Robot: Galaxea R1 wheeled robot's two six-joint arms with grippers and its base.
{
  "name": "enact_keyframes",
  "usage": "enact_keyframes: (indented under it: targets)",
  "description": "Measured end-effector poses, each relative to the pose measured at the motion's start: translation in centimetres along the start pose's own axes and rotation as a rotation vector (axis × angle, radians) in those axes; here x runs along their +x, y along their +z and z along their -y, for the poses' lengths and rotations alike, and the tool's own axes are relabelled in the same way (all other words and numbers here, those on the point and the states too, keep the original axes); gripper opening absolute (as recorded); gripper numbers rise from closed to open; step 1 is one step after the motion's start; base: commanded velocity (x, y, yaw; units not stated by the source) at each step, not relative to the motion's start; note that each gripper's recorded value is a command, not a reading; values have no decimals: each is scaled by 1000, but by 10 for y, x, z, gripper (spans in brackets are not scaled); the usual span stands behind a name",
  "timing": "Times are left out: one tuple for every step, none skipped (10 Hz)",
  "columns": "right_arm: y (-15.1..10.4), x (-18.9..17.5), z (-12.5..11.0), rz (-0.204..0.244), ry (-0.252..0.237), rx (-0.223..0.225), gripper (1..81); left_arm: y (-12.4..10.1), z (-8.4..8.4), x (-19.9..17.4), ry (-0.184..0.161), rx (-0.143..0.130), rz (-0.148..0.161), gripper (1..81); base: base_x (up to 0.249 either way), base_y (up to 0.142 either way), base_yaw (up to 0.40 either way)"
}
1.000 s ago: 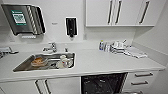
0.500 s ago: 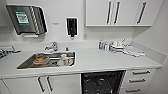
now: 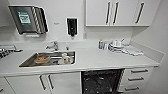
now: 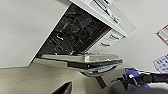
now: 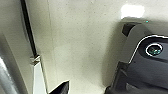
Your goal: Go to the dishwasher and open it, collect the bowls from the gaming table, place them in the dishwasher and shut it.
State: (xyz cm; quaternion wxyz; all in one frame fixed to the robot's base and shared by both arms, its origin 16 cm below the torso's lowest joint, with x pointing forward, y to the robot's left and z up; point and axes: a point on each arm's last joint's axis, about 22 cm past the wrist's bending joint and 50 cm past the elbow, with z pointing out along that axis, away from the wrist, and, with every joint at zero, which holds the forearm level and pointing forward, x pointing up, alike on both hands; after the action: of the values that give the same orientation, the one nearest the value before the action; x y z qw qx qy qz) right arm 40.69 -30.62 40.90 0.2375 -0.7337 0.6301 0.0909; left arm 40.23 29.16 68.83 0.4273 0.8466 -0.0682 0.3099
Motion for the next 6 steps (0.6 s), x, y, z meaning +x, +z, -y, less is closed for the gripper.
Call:
enact_keyframes:
  targets:
    - [0, -3, 5, 3, -52, 7, 811, 0, 4, -3, -3, 8, 5, 811, 0, 0, 0]
    - [0, -4, 10, 4, -122, 14, 811, -2, 15, -13, -9, 41, 37, 811, 0, 0, 0]
    - [0, -7, 9, 6, -257, 13, 811, -3, 31, -29, -14, 87, 87, 811, 0, 0, 0]
    - [0, -10, 8, 6, -404, 12, 811, -3, 47, -44, -21, 129, 130, 811, 0, 0, 0]
    - [-1, -12, 8, 7, -581, 14, 811, -6, 66, -56, -29, 171, 160, 811, 0, 0, 0]
    - [-2, -15, 5, 12, -749, 11, 811, -13, 89, -73, -41, 221, 192, 811, 0, 0, 0]
